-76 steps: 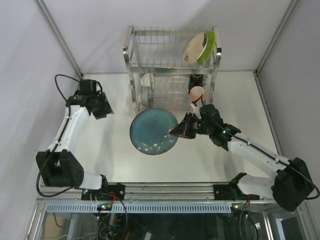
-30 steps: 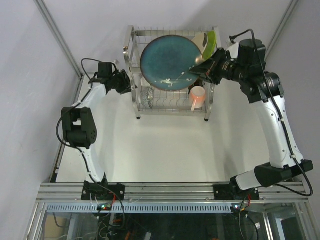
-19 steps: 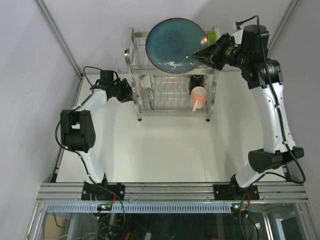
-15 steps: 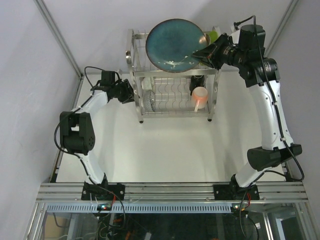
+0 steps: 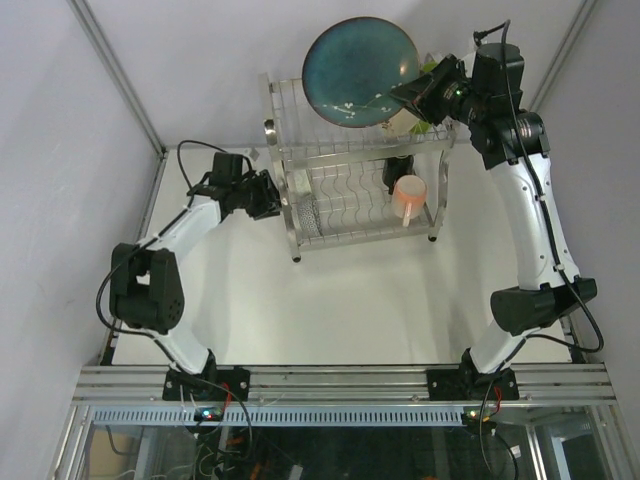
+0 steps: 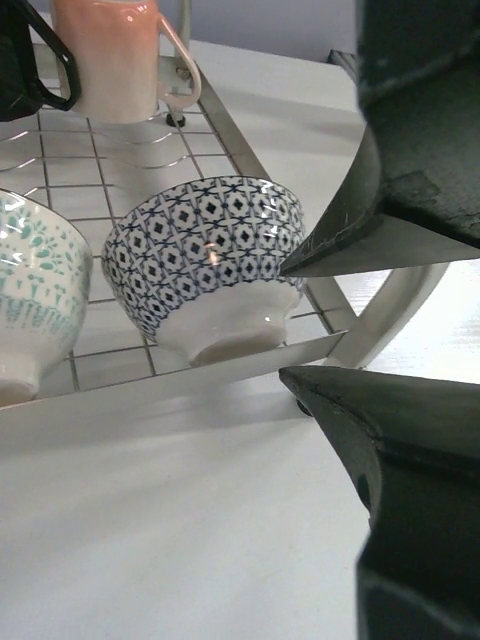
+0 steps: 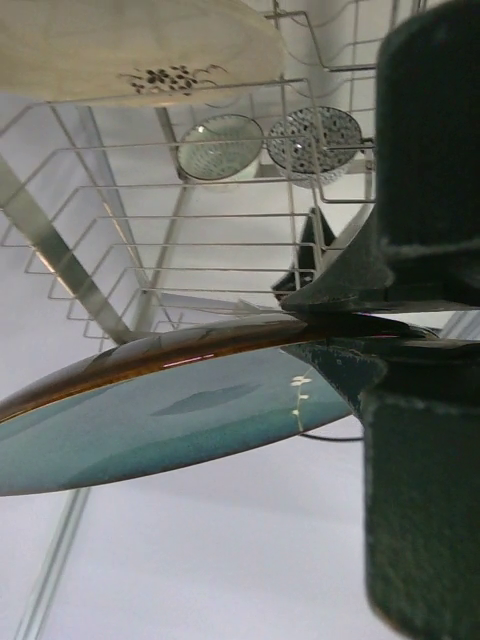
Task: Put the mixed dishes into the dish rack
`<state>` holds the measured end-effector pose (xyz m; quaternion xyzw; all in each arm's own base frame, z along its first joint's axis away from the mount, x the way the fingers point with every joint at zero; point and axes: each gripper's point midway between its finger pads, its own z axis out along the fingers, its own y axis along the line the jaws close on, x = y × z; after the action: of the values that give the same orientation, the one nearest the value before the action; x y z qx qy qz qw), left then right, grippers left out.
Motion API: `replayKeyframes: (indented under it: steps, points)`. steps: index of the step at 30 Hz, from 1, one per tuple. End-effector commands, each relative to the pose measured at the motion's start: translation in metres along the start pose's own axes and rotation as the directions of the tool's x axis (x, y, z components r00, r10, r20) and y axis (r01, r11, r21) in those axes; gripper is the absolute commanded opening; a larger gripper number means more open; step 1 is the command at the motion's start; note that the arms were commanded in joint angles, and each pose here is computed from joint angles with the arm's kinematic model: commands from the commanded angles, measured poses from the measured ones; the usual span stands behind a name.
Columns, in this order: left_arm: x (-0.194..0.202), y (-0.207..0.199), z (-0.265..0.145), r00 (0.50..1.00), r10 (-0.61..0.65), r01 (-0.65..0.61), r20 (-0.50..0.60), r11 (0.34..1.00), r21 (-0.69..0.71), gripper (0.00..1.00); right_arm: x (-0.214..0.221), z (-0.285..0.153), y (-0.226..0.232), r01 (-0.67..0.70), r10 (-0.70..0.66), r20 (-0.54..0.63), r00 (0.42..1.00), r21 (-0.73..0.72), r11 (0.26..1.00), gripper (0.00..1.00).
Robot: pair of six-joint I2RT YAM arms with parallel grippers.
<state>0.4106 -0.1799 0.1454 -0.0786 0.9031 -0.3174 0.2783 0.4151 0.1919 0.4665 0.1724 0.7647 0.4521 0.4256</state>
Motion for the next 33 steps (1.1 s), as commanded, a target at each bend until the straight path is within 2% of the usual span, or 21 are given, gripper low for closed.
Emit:
replayKeyframes:
  steps: [1,5,12,20,26,33]
  points:
    - [-0.001,-0.017,-0.033,0.997,0.027,-0.025,0.067,0.999,-0.029,0.45,-0.053,-0.030,0.072,0.177,-0.115,0.277,0.954,-0.207,0.962,0.00]
    - [-0.006,-0.002,-0.052,0.992,0.033,-0.016,0.120,0.990,-0.137,0.46,-0.058,-0.019,0.064,0.227,-0.164,0.333,0.929,-0.163,0.960,0.00]
    - [-0.017,0.022,-0.087,0.975,-0.024,0.070,0.220,0.977,-0.201,0.46,-0.067,-0.012,0.055,0.315,-0.266,0.430,0.863,-0.045,0.948,0.00]
    - [-0.003,0.053,-0.102,0.978,-0.032,0.086,0.205,0.962,-0.259,0.46,-0.079,-0.018,0.060,0.355,-0.307,0.521,0.796,0.010,0.935,0.00]
    - [0.011,0.065,-0.105,0.985,-0.016,0.067,0.170,0.952,-0.297,0.46,-0.082,-0.028,0.062,0.405,-0.386,0.591,0.709,0.107,0.908,0.00]
    - [0.022,0.074,-0.107,0.991,0.003,0.041,0.132,0.943,-0.330,0.46,-0.083,-0.053,0.078,0.442,-0.444,0.706,0.552,0.203,0.874,0.00]
